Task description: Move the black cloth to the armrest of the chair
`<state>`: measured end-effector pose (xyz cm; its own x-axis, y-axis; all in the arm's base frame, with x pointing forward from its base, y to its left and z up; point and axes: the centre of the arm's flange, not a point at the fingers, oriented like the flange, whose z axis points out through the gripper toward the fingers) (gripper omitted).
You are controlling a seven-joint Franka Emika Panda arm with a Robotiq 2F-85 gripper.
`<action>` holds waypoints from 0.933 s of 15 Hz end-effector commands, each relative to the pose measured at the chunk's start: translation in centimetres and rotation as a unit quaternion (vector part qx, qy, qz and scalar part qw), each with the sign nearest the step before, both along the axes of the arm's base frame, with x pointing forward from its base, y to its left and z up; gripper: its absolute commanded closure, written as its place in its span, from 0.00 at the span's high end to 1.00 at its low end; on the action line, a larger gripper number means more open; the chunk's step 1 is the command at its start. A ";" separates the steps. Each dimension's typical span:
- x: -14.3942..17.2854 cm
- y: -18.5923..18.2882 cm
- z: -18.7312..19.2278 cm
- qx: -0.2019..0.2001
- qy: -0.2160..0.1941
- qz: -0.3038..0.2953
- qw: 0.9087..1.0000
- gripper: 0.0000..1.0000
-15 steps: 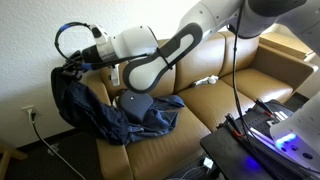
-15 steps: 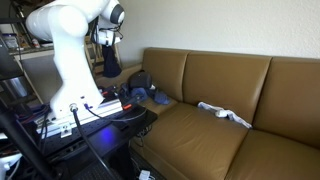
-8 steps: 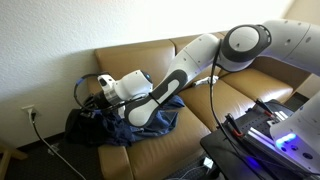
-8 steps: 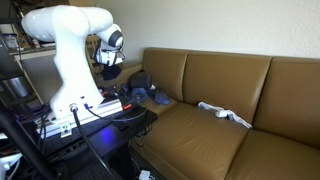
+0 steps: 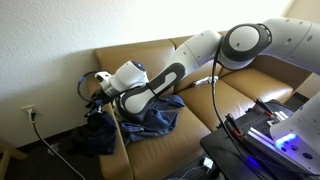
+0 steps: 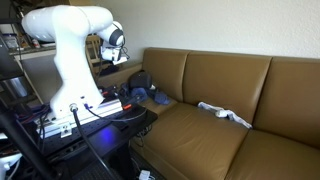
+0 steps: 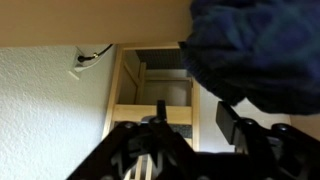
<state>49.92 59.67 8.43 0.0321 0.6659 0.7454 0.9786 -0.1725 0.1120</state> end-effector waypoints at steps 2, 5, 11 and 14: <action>2.9 -1.0 2.3 -0.111 0.049 0.013 0.993 0.92; 3.9 -2.3 2.0 -0.130 0.085 -0.022 0.988 1.00; 4.2 -2.6 1.2 -0.117 0.100 -0.054 0.987 1.00; 4.2 -2.6 1.2 -0.116 0.101 -0.055 0.986 1.00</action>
<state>54.14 57.11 9.65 0.2466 0.8024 0.5435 0.9616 -0.2723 -0.0343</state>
